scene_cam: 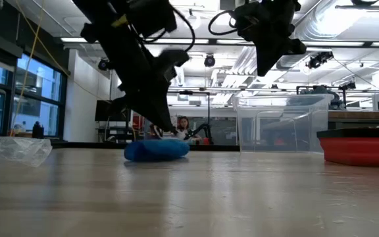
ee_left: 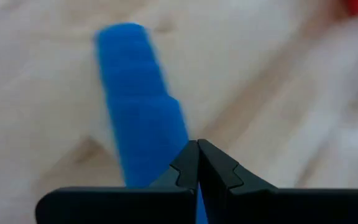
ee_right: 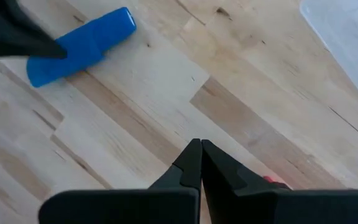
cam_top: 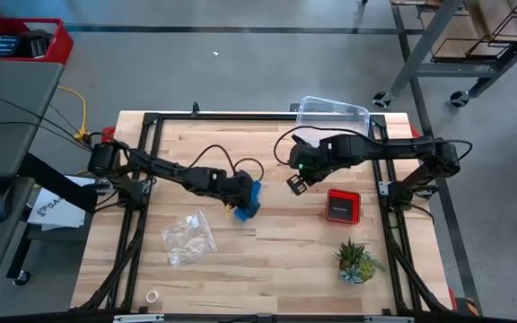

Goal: Roll bandage
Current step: Roll the blue bandage

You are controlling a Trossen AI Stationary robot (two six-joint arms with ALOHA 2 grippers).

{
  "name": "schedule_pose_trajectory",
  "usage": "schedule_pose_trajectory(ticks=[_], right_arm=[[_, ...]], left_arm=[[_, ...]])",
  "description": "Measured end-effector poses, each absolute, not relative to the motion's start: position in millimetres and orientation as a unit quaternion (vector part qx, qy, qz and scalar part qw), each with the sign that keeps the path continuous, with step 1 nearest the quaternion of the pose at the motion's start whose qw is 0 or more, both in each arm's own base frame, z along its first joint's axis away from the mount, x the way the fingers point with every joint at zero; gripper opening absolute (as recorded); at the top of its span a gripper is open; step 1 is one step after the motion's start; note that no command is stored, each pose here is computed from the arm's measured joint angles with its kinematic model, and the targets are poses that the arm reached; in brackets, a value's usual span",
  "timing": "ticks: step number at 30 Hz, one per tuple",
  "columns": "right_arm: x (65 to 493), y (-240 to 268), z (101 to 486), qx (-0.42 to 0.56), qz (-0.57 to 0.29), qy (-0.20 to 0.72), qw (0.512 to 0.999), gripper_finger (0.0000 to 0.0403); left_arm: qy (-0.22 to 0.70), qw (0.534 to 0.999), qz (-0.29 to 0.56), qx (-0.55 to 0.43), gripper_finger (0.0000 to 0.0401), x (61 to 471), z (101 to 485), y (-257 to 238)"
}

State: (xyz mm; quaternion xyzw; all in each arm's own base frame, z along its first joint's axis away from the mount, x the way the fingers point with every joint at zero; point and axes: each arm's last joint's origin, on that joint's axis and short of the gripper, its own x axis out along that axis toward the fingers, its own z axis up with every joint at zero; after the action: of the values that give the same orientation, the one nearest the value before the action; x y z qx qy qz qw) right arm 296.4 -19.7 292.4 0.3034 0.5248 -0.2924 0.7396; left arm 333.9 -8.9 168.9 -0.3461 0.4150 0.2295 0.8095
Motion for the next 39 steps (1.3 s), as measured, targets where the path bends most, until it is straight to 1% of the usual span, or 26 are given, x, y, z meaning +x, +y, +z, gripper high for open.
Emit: schedule_pose_trajectory(ticks=[2, 8, 12, 15, 19, 31, 39], right_arm=[[296.6, -19.6, 292.5, 0.303, -0.291, 0.525, 0.740, 0.0000], [298.2, -20.3, 293.0, 0.306, -0.290, 0.517, 0.745, 0.0000], [299.0, -20.4, 293.2, 0.308, -0.289, 0.514, 0.747, 0.0000], [299.0, -20.3, 293.2, 0.315, -0.293, 0.511, 0.744, 0.0000], [299.0, -20.2, 293.2, 0.316, -0.292, 0.512, 0.743, 0.0000], [299.8, -20.2, 293.5, 0.319, -0.292, 0.508, 0.745, 0.0000], [300.0, -20.2, 293.4, 0.322, -0.292, 0.507, 0.744, 0.0000]], left_arm=[[0.416, 0.815, 0.220, -0.338, 0.0000, 334.3, 169.4, -13.9], [0.414, 0.813, 0.239, -0.333, 0.0000, 338.4, 158.9, -8.1], [0.396, 0.821, 0.193, -0.363, 0.0000, 351.9, 149.4, -7.0], [0.403, 0.813, 0.200, -0.370, 0.0000, 353.3, 141.2, -5.3], [0.421, 0.811, 0.204, -0.351, 0.0000, 350.6, 138.0, -1.2], [0.449, 0.809, 0.228, -0.304, 0.0000, 333.8, 155.6, 21.1], [0.479, 0.798, 0.259, -0.260, 0.0000, 322.6, 157.4, 38.1]])
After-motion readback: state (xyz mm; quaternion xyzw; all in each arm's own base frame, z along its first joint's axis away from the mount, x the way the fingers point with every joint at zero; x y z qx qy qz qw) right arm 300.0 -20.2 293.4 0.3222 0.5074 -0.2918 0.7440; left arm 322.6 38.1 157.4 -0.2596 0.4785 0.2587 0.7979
